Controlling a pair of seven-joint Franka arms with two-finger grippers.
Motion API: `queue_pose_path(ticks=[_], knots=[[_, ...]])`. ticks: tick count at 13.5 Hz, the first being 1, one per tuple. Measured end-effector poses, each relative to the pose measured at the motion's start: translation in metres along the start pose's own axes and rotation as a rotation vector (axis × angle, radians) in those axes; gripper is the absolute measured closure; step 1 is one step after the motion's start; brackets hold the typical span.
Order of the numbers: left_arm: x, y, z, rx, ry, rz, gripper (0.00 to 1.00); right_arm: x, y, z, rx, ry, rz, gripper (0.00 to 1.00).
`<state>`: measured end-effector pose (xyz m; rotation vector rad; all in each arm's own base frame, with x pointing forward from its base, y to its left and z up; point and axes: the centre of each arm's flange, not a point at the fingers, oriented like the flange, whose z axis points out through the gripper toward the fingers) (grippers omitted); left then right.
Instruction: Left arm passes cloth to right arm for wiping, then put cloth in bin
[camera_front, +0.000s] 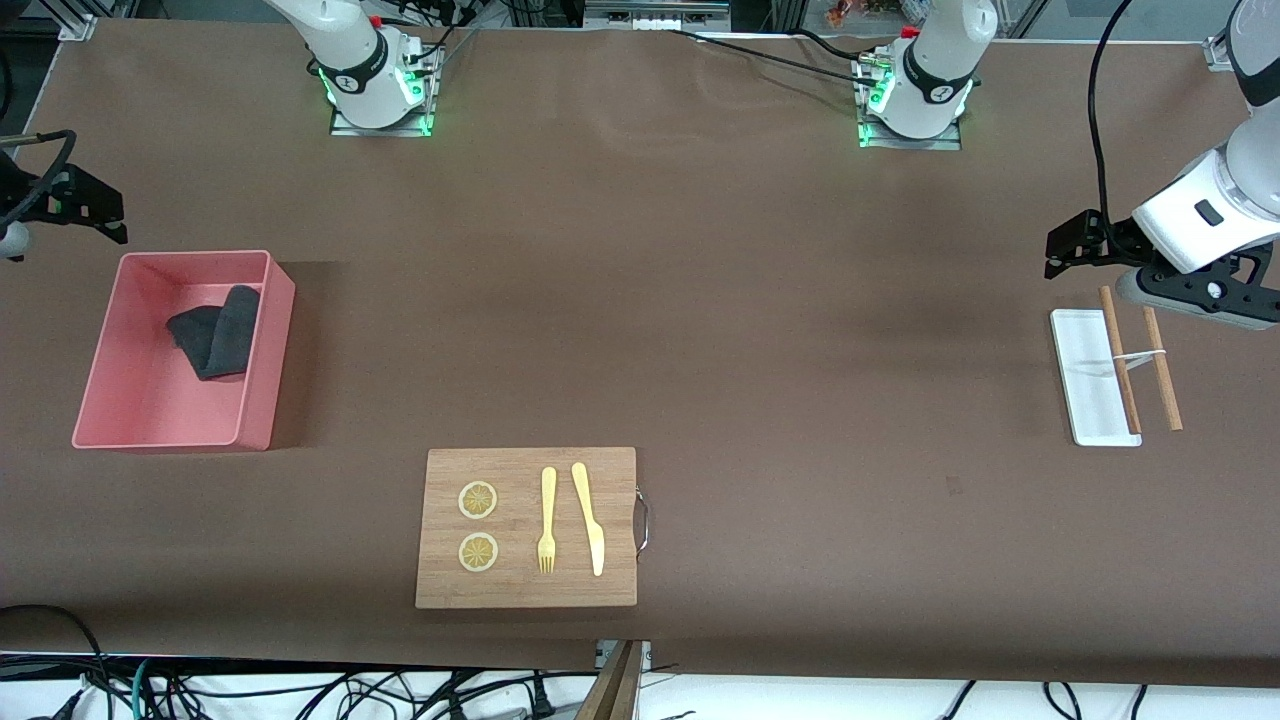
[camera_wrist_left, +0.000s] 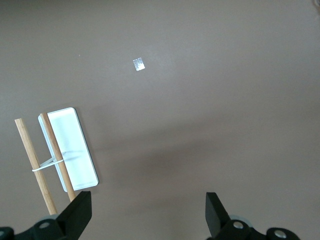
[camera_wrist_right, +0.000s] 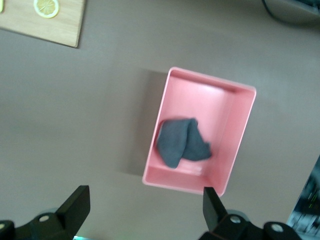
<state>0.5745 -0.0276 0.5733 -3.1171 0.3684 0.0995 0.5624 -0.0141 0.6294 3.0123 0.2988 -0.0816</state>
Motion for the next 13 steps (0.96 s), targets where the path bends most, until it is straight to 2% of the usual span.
queue_pose_path(ticks=[4,7,13], knots=[[0.000,0.000,0.000,0.000,0.000,0.000,0.00,-0.009,0.001,0.008,0.074,-0.058,0.086,0.00],[0.000,0.000,0.000,0.000,0.000,0.000,0.00,-0.011,0.004,0.011,0.104,-0.069,0.100,0.00],[0.000,0.000,0.000,0.000,-0.001,0.000,0.00,-0.012,0.005,0.015,0.116,-0.092,0.106,0.00]])
